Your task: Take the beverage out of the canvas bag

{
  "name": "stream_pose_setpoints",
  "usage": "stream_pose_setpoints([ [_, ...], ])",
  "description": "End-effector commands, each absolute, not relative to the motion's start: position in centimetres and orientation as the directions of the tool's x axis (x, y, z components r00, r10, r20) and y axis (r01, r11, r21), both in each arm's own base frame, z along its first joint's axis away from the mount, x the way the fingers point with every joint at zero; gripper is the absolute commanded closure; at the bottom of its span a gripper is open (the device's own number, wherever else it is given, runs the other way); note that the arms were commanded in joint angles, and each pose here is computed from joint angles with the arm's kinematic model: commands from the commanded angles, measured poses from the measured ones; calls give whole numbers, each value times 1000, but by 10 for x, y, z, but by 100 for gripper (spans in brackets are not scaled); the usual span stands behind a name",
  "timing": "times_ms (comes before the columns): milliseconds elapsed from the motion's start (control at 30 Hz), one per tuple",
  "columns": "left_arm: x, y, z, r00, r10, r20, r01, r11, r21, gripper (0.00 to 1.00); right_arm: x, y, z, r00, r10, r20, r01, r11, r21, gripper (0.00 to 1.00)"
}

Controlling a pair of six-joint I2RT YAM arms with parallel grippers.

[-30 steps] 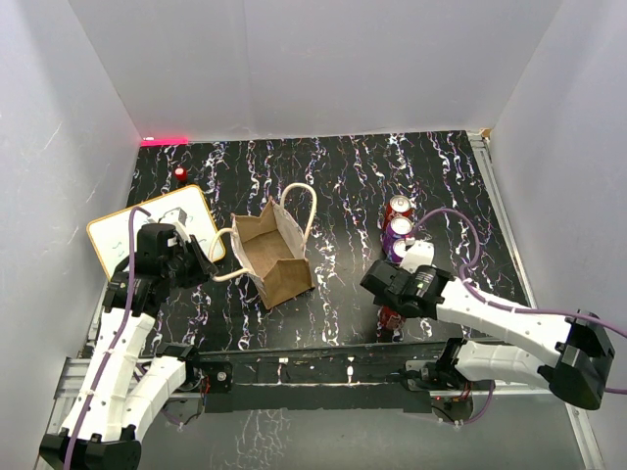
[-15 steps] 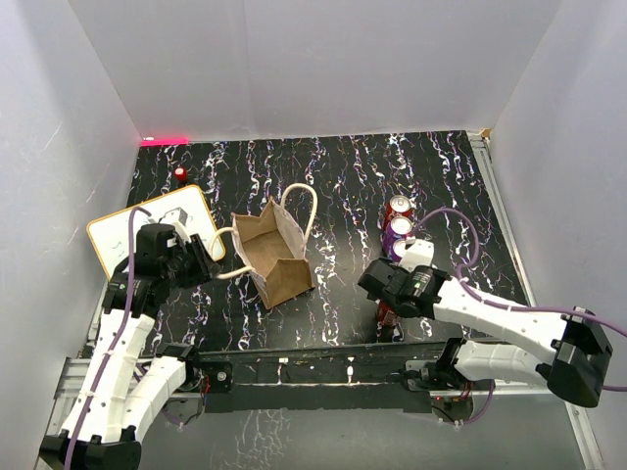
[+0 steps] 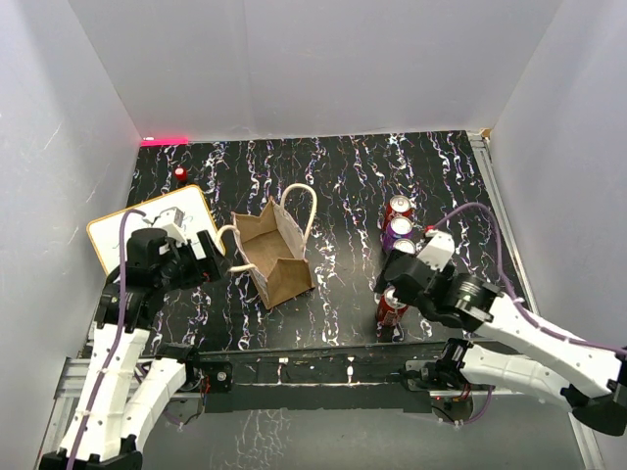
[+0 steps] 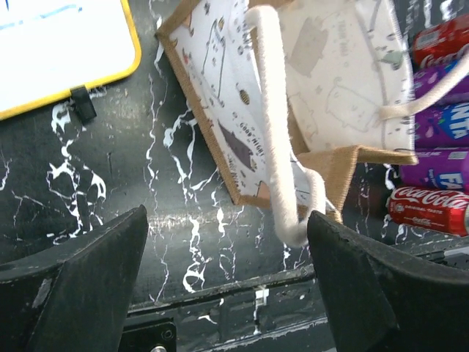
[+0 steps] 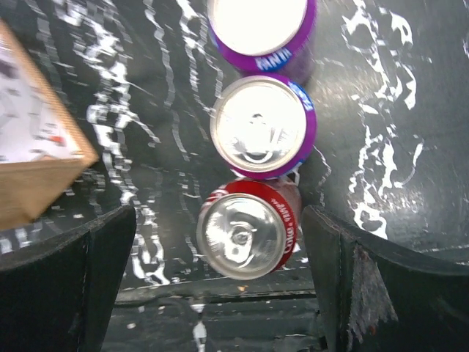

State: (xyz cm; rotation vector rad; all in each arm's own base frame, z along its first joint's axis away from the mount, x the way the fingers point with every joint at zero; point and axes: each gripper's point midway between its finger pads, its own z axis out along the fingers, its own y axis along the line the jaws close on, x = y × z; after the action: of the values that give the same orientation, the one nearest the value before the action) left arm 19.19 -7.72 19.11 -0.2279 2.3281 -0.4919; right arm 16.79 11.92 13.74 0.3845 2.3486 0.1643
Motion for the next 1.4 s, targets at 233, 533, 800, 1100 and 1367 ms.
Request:
stream_pose_setpoints([
  [233,237,-82,319,-404,-323,-856,167,894,-416,3,177,102,284,-432,359,-827,-34,910,413,1],
  [533,265,-98,401,-318,-297,-900,291,873,-391,3,183,118,345,-356,378,-855,-156,878,453,1],
  [800,256,-100,507,-106,-371,-922,390,838,-382,3,191,159,439,-269,347,-899,-377,820,430,1],
  [1100,218,-91,529,-18,-376,-926,403,845,-351,3,176,153,508,-149,455,-878,-500,732,464,1],
  [1367,218,-80,526,4,-351,-936,348,878,-328,3,175,145,514,-147,498,-854,-475,722,503,1],
])
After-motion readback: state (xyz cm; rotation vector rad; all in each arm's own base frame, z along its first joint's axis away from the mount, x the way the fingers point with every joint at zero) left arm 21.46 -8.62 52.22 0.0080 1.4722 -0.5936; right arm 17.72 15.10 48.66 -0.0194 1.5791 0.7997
